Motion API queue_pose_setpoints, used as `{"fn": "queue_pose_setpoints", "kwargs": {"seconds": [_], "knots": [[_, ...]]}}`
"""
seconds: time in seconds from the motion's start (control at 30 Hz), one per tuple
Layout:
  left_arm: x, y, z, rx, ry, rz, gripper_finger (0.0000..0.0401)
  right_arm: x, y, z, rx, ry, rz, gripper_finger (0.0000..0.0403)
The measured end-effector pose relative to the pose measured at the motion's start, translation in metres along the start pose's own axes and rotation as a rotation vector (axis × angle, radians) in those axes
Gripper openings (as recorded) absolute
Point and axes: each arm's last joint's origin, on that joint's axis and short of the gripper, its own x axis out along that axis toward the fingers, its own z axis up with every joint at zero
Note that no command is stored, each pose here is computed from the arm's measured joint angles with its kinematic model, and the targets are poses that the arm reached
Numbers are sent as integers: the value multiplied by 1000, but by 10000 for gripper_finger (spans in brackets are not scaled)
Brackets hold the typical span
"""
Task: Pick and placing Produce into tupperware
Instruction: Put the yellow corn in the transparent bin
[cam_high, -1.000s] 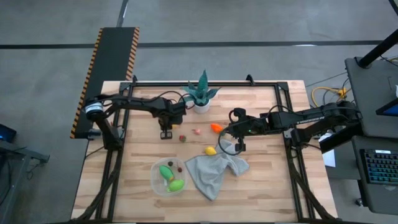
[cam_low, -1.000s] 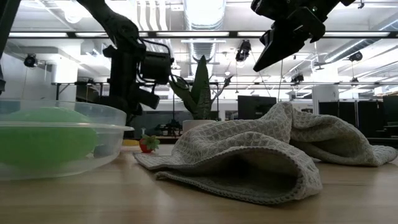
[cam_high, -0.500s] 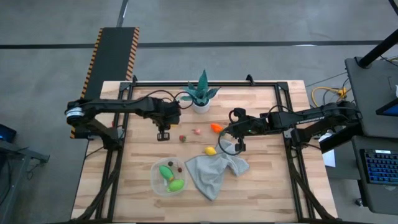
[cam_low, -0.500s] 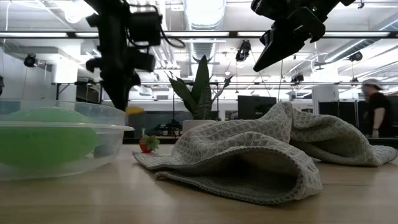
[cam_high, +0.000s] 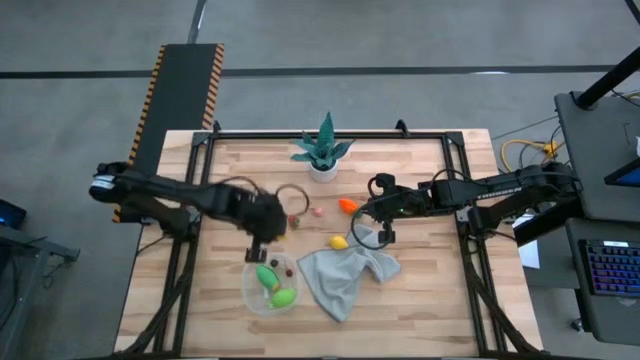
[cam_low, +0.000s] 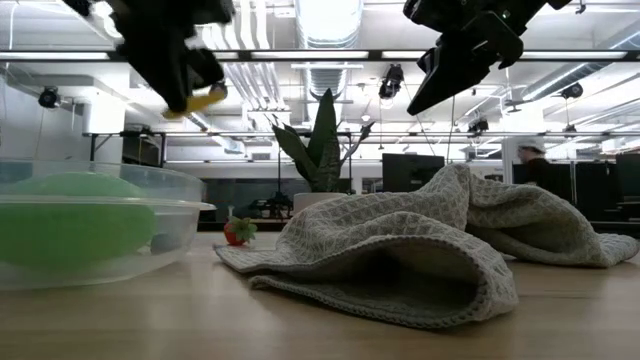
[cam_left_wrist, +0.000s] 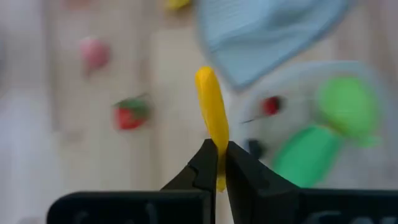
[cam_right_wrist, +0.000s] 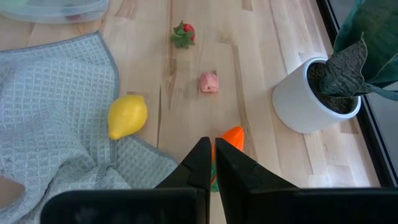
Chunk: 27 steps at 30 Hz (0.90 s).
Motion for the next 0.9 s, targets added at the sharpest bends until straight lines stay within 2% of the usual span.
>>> {"fn": "queue_pose_setpoints", "kwargs": {"seconds": [0.13,0.33,0.67,0.9], "knots": [[5,-29,2,79,15,-54,0,0,0,0,4,-1,0,13],[27,-48,7,94,35,-97,0,0,0,1,9,-6,0,13],[67,-53,3,58,203,-123,0,0,0,1,17,-6,-1,13],[73,-53,3,16,227,-123,22,0,0,1,17,-6,-1,13]]}}
